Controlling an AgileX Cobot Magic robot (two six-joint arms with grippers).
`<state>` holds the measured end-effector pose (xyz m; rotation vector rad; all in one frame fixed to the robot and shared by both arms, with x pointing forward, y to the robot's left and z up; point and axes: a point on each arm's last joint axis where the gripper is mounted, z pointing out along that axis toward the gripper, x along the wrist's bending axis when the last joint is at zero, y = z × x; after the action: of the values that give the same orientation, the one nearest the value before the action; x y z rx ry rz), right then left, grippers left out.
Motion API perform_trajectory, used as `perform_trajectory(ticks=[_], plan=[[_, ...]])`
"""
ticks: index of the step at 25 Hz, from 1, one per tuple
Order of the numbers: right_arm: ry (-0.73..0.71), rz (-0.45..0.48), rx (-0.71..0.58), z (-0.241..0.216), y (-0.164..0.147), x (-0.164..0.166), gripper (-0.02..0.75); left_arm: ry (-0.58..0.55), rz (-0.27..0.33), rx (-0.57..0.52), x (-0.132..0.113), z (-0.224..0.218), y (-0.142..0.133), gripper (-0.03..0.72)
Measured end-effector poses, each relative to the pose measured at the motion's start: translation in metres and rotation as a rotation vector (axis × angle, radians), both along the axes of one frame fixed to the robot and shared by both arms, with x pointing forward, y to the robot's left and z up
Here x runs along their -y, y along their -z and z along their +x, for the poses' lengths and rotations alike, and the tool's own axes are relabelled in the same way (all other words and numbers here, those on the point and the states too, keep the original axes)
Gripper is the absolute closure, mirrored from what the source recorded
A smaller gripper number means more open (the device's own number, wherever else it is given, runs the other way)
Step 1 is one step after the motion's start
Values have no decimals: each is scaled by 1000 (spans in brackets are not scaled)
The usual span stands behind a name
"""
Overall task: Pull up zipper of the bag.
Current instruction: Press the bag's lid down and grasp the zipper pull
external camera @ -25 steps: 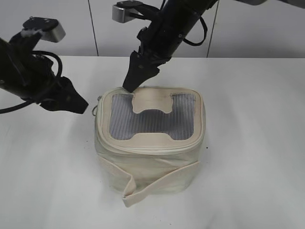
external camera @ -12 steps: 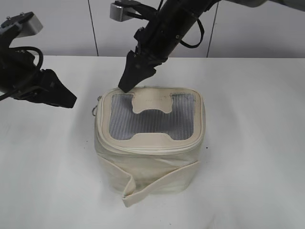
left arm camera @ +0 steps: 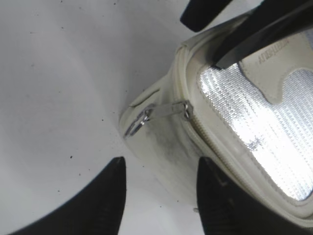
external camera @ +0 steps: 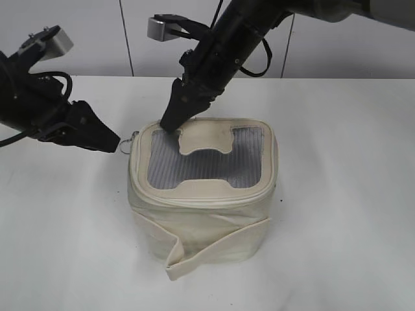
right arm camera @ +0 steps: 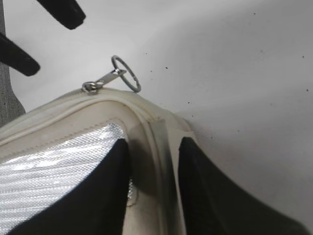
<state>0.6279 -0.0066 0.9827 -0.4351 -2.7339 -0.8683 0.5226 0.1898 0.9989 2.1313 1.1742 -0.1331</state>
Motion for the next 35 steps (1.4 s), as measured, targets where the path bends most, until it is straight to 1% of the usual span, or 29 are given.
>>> perform_trajectory(ticks=[4, 5, 6, 9, 12, 16, 21, 24, 25, 30, 35], plan=[[-2, 1, -8, -1, 0, 0, 639, 0, 8, 9, 0, 3, 4, 317], [1, 1, -11, -1, 0, 0, 674, 2, 9, 11, 0, 3, 4, 317], [5, 0, -14, -1, 0, 0, 693, 11, 8, 8, 0, 2, 4, 316], [20, -3, -25, -1, 0, 0, 694, 29, 18, 32, 0, 3, 4, 300], [37, -13, -31, -1, -1, 0, 696, 67, 42, 92, -1, 5, 4, 276], [48, -43, -10, -3, -9, 3, 696, 95, 76, 167, -2, 9, 4, 257], [54, -53, -4, -3, -10, 4, 696, 176, 108, 248, 12, 7, 4, 249], [55, -54, -3, -3, -10, 4, 696, 188, 142, 319, 20, 9, 3, 249], [54, -55, -2, -3, -10, 4, 696, 191, 163, 345, 21, 10, 3, 247], [56, -56, -3, -3, -10, 4, 696, 207, 254, 424, 18, 15, 4, 232], [56, -56, -3, -3, -10, 4, 698, 211, 283, 458, 16, 17, 3, 184]])
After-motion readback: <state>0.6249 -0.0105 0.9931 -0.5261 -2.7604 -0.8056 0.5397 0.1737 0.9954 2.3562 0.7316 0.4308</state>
